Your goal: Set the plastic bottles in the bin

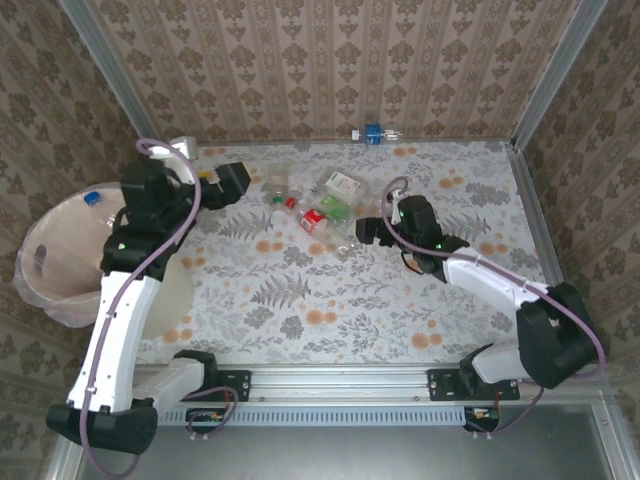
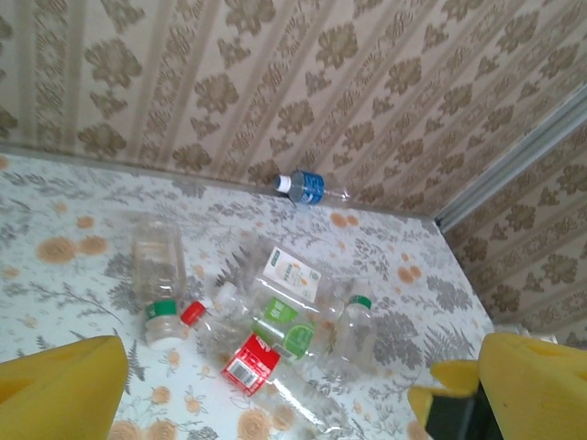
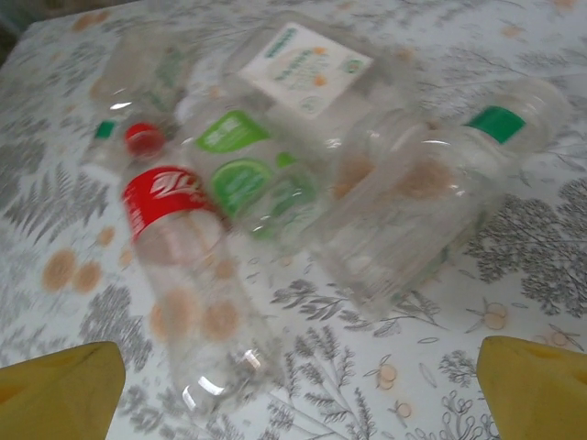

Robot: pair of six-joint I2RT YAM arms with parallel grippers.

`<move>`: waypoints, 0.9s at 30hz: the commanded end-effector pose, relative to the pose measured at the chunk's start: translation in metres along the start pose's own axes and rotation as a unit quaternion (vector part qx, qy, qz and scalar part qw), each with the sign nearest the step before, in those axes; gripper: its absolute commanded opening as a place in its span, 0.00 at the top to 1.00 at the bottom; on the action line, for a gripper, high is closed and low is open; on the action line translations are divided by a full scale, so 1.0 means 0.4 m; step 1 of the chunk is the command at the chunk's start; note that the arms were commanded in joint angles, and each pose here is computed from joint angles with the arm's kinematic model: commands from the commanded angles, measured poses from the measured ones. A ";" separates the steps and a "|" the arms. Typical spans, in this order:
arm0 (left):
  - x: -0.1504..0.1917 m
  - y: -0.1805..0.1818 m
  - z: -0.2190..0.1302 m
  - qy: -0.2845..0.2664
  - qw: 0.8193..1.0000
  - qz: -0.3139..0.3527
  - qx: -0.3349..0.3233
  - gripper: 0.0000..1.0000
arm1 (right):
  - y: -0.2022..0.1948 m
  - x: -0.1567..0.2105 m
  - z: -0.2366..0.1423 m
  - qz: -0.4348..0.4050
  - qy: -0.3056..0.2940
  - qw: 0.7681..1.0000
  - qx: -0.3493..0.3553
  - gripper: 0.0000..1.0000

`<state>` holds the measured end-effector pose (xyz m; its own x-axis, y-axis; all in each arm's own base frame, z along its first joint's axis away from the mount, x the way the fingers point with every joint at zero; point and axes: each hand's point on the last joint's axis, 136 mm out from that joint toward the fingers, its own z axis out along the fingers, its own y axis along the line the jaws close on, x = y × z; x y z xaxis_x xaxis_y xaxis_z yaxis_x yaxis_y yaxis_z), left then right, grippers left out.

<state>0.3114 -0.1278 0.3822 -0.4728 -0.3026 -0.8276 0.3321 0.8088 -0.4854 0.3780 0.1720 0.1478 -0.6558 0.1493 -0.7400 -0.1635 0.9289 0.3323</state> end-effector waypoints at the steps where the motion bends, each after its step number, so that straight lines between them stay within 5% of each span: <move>1: -0.018 -0.033 0.026 -0.031 0.999 0.002 0.017 0.00 | -0.063 0.020 0.038 0.093 0.043 0.993 0.056 0.00; 11: 0.050 0.000 0.096 0.021 1.000 0.008 -0.010 0.00 | -0.119 0.035 0.168 0.183 0.078 0.969 0.149 0.00; 27: 0.082 0.040 0.120 0.041 0.998 0.014 -0.038 0.00 | -0.169 0.096 0.247 0.170 0.118 0.950 0.233 0.11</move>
<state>0.3378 -0.1479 0.3379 -0.5287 -0.2589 -0.8084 0.2800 0.8458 -0.4540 0.4460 0.1629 0.0442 -0.7653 0.4415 -0.4683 0.3527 0.8963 0.2686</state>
